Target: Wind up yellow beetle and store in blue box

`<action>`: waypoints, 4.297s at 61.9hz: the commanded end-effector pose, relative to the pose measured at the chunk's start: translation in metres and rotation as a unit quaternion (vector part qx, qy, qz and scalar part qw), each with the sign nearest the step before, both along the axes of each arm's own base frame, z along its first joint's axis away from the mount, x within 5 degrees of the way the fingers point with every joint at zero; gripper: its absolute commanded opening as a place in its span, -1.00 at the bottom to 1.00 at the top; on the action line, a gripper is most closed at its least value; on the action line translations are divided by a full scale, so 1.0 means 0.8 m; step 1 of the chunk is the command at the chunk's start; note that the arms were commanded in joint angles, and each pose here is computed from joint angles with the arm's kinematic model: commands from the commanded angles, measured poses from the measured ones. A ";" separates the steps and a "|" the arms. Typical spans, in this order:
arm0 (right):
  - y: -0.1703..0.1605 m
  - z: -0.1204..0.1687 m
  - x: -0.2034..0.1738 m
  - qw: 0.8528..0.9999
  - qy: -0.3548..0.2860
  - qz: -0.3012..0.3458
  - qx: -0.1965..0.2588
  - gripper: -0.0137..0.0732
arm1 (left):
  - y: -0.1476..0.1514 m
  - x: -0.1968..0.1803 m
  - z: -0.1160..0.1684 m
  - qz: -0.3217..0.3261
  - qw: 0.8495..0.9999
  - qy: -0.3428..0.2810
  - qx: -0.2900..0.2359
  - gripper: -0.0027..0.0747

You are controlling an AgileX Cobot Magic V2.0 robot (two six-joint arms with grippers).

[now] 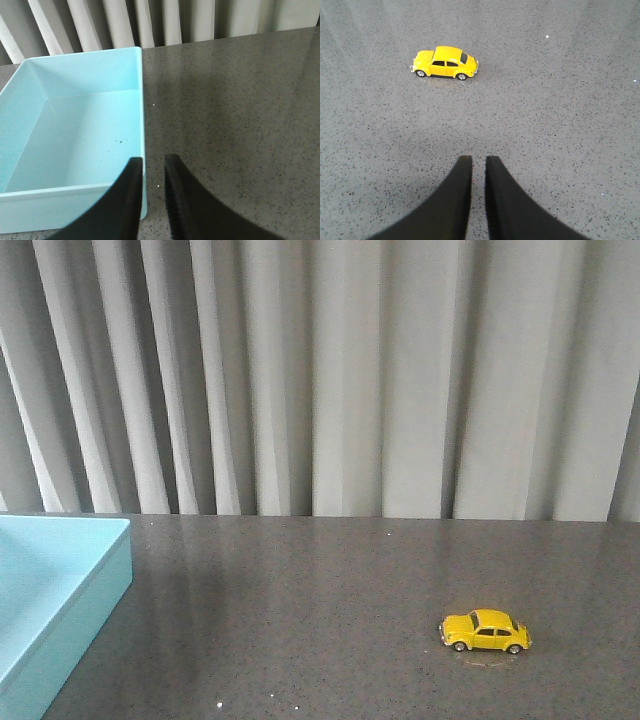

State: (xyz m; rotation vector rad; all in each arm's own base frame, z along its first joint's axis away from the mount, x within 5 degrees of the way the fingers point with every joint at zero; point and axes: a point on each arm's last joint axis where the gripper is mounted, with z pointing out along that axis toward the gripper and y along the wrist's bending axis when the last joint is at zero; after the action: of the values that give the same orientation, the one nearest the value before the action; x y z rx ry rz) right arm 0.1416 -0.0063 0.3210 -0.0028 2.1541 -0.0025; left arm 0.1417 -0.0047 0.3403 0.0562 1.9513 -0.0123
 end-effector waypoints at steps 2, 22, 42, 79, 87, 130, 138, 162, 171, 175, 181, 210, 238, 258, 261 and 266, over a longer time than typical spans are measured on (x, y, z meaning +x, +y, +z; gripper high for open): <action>-0.003 0.020 0.005 0.999 -0.045 -0.004 -0.010 -0.02 | 0.000 0.003 0.019 0.001 0.999 -0.046 -0.005 -0.09; -0.001 0.019 0.004 0.999 -0.043 -0.006 0.007 0.71 | 0.000 0.003 0.020 0.001 0.999 -0.049 -0.006 0.44; 0.017 0.025 0.053 0.998 0.006 0.061 0.001 0.61 | -0.001 0.003 0.020 0.000 0.999 -0.049 -0.006 0.40; 0.045 0.029 0.255 0.984 0.171 0.029 0.035 0.61 | -0.001 0.003 0.019 -0.002 0.999 -0.048 -0.006 0.40; 0.049 0.022 0.288 0.982 0.185 0.028 0.039 0.61 | -0.001 0.003 0.019 -0.002 0.999 -0.048 -0.006 0.40; 0.057 -0.032 0.388 0.960 0.275 0.017 0.043 0.61 | -0.001 0.003 0.019 -0.002 0.999 -0.048 -0.007 0.40; 0.057 -0.042 0.396 0.959 0.280 0.017 0.042 0.61 | -0.001 0.003 0.020 -0.002 0.999 -0.048 -0.008 0.40; 0.058 -0.070 0.410 0.957 0.286 0.015 0.042 0.61 | -0.001 0.003 0.020 -0.002 0.999 -0.048 -0.006 0.40; 0.058 -0.070 0.410 0.958 0.284 0.015 0.042 0.61 | -0.001 0.003 0.020 -0.002 0.999 -0.048 -0.006 0.40; 0.058 -0.070 0.410 0.958 0.284 0.015 0.042 0.61 | -0.001 0.003 0.020 -0.002 0.999 -0.048 -0.006 0.40; 0.058 -0.070 0.410 0.958 0.284 0.015 0.041 0.61 | -0.001 0.003 0.019 -0.002 0.999 -0.048 -0.006 0.40; 0.056 -0.097 0.414 0.948 0.317 0.001 0.032 0.61 | -0.001 0.003 0.018 -0.002 0.999 -0.041 -0.006 0.40; 0.042 -0.097 0.414 0.948 0.318 -0.033 -0.002 0.61 | -0.001 0.003 0.017 -0.002 0.999 -0.037 -0.006 0.40; -0.036 -0.102 0.412 0.940 0.335 -0.064 0.004 0.61 | -0.001 0.002 0.016 -0.002 0.999 -0.034 -0.005 0.40; -0.052 -0.102 0.410 0.939 0.335 -0.070 0.008 0.61 | -0.001 0.002 0.016 -0.002 0.999 -0.034 -0.005 0.40; -0.074 -0.102 0.408 0.940 0.334 -0.071 0.013 0.61 | -0.001 0.002 0.016 -0.002 0.999 -0.033 -0.005 0.40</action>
State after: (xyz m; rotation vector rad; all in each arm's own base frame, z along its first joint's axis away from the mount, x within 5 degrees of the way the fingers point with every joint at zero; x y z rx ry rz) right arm 0.4714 -0.0400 0.2263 0.1812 2.8698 -0.0537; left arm 0.1409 -0.0047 0.3384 0.0572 1.9737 -0.0128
